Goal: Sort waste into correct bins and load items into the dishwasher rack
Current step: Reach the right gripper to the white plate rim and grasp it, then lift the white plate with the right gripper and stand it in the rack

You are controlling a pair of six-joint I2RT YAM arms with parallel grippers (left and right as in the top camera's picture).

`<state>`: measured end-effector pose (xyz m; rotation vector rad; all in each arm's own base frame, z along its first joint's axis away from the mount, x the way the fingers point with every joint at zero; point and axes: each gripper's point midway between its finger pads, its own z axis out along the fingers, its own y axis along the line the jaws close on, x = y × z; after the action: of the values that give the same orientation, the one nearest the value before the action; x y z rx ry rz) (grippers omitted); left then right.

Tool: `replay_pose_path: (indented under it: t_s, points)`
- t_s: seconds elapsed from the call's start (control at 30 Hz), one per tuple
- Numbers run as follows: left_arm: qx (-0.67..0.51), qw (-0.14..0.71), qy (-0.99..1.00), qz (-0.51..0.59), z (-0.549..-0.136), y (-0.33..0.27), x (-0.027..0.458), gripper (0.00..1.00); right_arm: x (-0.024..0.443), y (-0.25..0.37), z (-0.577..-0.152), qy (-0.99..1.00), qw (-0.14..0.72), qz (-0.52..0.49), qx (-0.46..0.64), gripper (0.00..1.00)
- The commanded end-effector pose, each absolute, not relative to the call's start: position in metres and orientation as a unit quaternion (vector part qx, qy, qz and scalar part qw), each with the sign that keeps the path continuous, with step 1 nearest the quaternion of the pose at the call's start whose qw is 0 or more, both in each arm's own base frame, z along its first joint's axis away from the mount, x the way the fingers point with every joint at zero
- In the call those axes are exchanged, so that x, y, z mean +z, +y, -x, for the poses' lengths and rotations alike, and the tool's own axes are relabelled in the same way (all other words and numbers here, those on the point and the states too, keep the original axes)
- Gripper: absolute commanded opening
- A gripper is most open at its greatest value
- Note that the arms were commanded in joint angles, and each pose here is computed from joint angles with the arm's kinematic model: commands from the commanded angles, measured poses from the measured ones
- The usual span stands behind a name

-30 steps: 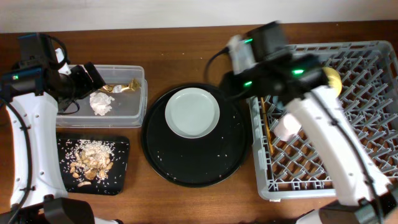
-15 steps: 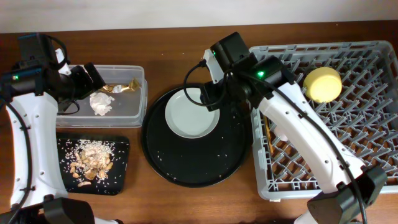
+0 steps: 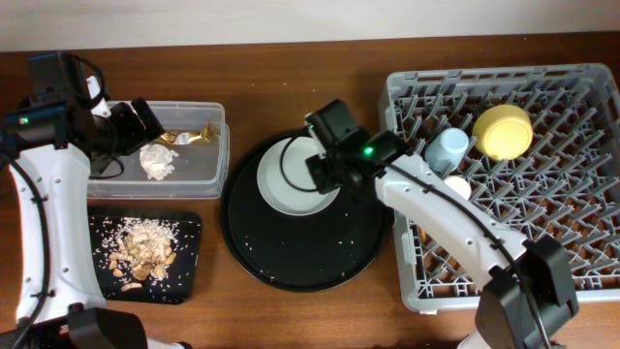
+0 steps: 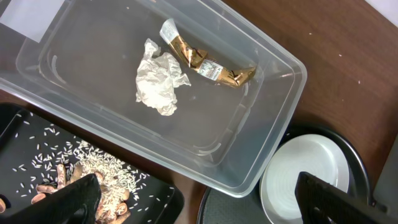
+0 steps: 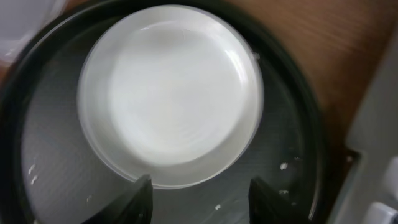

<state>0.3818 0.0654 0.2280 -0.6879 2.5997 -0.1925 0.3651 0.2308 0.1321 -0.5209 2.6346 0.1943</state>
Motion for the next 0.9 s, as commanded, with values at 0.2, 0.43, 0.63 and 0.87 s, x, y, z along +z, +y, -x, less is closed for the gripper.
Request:
replay_pose_path:
  t_s: [0.2, 0.43, 0.63, 0.87]
  points:
    - [-0.073, 0.225, 0.939, 0.25, -0.382, 0.065, 0.232, 0.99, 0.094, 0.207, -0.394, 0.961, 0.24, 0.12, 0.063, 0.44]
    - [-0.073, 0.225, 0.939, 0.25, -0.382, 0.065, 0.232, 0.99, 0.054, 0.216, -0.409, 0.963, 0.234, 0.12, 0.058, 0.43]
    - [-0.073, 0.225, 0.939, 0.25, -0.382, 0.065, 0.232, 0.99, 0.022, 0.217, -0.412, 0.967, 0.216, 0.121, 0.051, 0.4]
    - [-0.073, 0.225, 0.939, 0.25, -0.382, 0.065, 0.232, 0.99, 0.001, 0.216, -0.41, 0.972, 0.198, 0.123, 0.044, 0.18]
